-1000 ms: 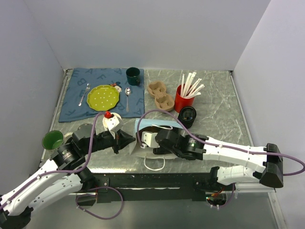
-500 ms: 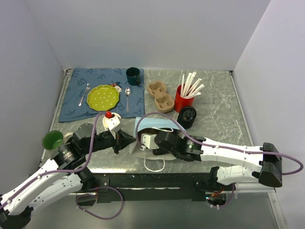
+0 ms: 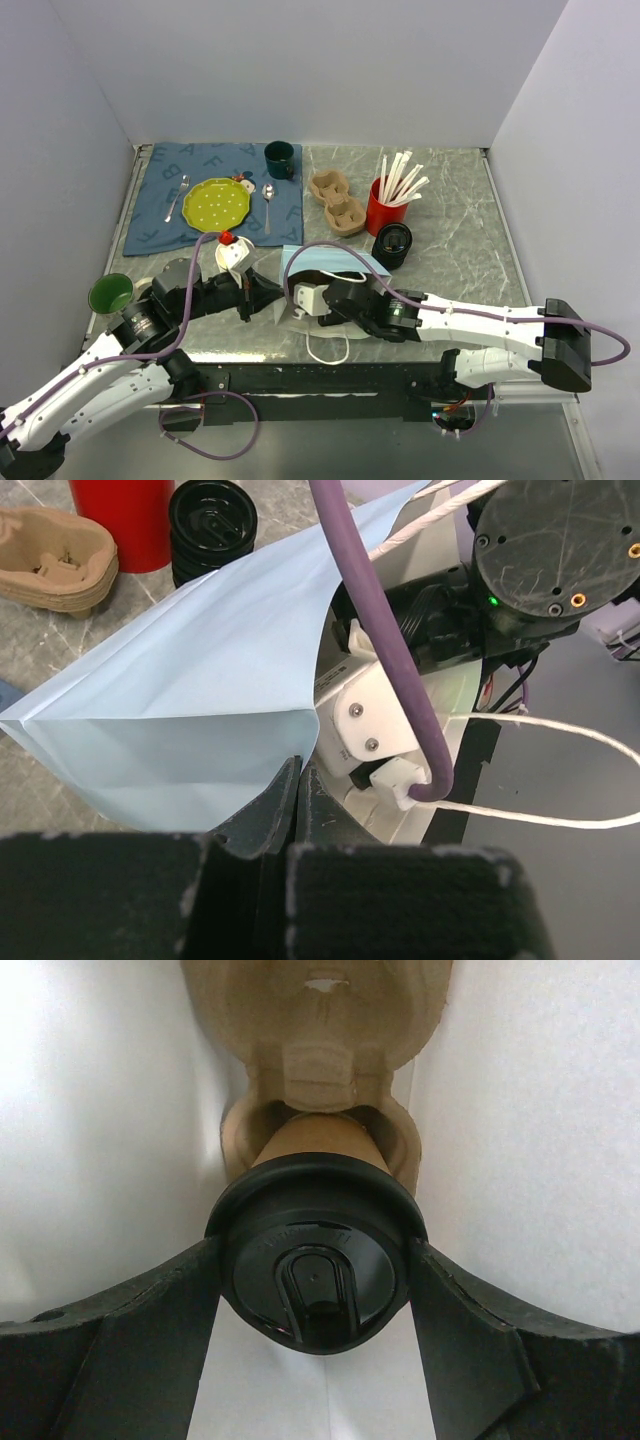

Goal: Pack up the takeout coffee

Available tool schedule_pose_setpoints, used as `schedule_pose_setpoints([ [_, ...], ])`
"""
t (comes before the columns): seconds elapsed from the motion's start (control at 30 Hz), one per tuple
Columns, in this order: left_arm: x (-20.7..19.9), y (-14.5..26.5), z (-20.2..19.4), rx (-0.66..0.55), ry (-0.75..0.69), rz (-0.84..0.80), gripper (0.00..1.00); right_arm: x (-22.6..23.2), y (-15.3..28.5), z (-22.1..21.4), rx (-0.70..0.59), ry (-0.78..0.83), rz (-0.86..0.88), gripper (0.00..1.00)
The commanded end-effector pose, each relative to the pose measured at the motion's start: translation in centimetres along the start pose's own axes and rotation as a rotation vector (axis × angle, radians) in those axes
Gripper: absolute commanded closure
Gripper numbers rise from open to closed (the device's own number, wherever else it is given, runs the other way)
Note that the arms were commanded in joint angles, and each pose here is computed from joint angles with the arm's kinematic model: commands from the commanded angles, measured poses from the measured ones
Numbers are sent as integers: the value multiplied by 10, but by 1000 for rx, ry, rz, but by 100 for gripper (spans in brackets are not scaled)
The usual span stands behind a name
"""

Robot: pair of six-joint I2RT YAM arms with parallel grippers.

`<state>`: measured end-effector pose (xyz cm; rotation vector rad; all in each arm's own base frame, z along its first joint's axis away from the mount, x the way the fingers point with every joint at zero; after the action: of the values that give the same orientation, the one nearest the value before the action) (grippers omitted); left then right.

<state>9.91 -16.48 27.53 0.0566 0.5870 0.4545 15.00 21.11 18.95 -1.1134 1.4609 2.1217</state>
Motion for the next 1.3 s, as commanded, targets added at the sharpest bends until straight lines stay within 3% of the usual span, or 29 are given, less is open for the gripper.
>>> schedule_pose_setpoints([
  [0.0, -10, -1, 7, -23, 21, -55, 99, 0, -9, 7, -51, -37, -50, 62],
  [0.47, -3, 0, 1, 8, 41, 1, 99, -8, -5, 4, -68, -176, -185, 64],
  [1.27, -9, -7, 19, -31, 104, -7, 99, 23, -20, -12, -32, -151, -53, 50],
])
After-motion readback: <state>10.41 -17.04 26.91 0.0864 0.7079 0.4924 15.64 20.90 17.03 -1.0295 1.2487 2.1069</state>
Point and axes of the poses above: each gripper's point midway between its finger pads, its own y axis back along the fingers, its own x axis along the line the jaws close on, z = x × y, the point moved 8 cm from there along y, back along the fingers, and after that the axes turned 15 degrees about y, right-handed, at the moved point
